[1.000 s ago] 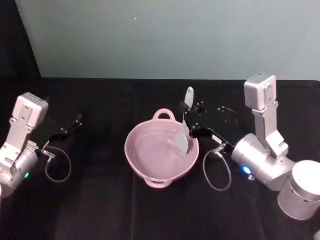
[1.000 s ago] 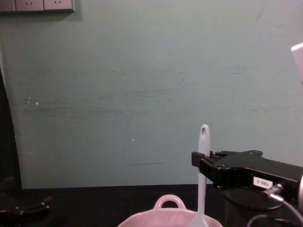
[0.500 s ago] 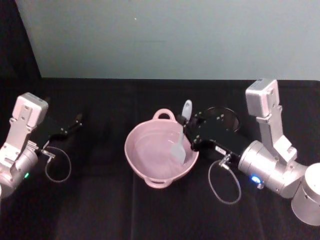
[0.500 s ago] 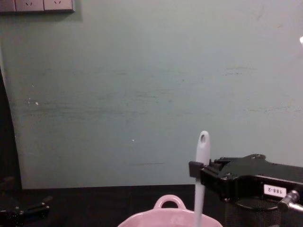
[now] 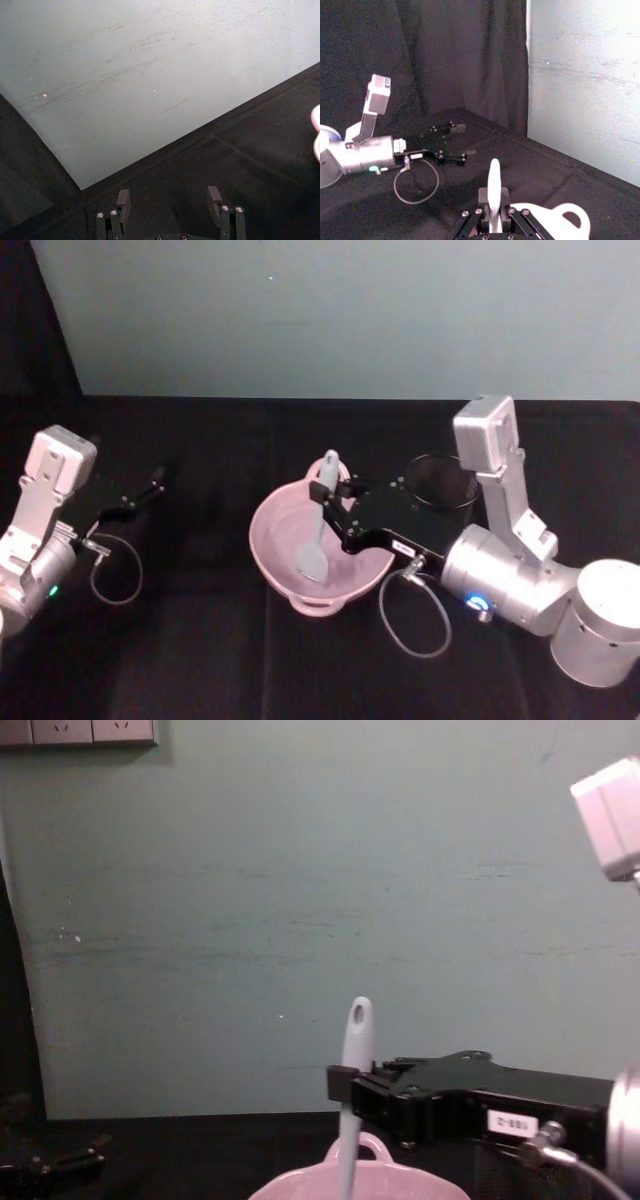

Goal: Use the one hand to pick up the spoon and stir the clear water in the bowl.

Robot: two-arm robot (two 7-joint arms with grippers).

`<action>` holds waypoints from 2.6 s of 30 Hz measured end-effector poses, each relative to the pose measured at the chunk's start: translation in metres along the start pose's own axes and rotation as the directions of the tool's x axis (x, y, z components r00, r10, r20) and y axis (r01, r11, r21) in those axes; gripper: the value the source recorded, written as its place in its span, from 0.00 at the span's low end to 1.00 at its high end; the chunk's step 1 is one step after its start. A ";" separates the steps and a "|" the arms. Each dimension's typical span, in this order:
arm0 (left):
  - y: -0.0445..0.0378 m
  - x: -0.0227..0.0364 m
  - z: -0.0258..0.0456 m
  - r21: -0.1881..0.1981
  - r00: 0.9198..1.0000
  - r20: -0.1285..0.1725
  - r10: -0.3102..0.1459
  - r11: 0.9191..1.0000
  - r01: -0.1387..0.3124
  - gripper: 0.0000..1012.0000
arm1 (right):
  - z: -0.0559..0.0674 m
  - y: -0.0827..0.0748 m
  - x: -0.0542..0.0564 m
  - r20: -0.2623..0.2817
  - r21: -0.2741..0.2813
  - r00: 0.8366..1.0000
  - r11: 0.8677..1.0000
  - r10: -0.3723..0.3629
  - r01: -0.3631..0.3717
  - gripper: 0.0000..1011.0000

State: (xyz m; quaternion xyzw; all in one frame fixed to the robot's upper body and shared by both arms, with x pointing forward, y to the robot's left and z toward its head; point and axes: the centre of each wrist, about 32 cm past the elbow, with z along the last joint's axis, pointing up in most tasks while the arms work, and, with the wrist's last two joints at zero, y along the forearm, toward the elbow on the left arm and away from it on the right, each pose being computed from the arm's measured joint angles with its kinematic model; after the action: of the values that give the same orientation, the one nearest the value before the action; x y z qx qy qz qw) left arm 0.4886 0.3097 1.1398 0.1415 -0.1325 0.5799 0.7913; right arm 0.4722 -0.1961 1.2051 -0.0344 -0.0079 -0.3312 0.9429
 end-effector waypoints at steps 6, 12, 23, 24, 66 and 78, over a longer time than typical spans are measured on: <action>0.0000 0.0000 0.0000 0.000 1.000 0.000 0.000 1.000 0.000 1.00 | -0.002 0.020 0.001 -0.028 0.022 1.000 1.000 -0.010 0.011 0.13; 0.0000 0.0000 0.0000 0.000 1.000 0.000 0.000 1.000 0.000 1.00 | -0.008 0.039 0.007 -0.044 0.042 0.998 0.998 -0.054 0.055 0.13; 0.0000 0.0000 0.0000 0.000 1.000 0.000 0.000 1.000 0.000 1.00 | -0.018 0.056 0.020 -0.006 0.061 0.987 0.985 -0.160 0.160 0.13; 0.0000 0.0000 0.0000 0.000 1.000 0.000 0.000 1.000 0.000 1.00 | -0.019 0.056 0.022 0.004 0.063 0.985 0.983 -0.175 0.175 0.13; 0.0000 0.0000 0.0000 0.000 1.000 0.000 0.000 1.000 0.000 1.00 | -0.015 0.054 0.005 -0.057 0.023 0.997 0.999 -0.045 0.047 0.13; 0.0000 0.0000 0.0000 0.000 1.000 0.000 0.000 1.000 0.000 1.00 | -0.019 0.070 0.021 0.020 0.052 0.988 0.987 -0.154 0.153 0.13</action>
State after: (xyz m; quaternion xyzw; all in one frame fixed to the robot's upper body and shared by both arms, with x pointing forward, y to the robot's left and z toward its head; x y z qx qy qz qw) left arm 0.4886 0.3097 1.1398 0.1415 -0.1325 0.5799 0.7913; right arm 0.5318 -0.1564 1.1828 -0.0138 -0.0304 -0.4019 0.9151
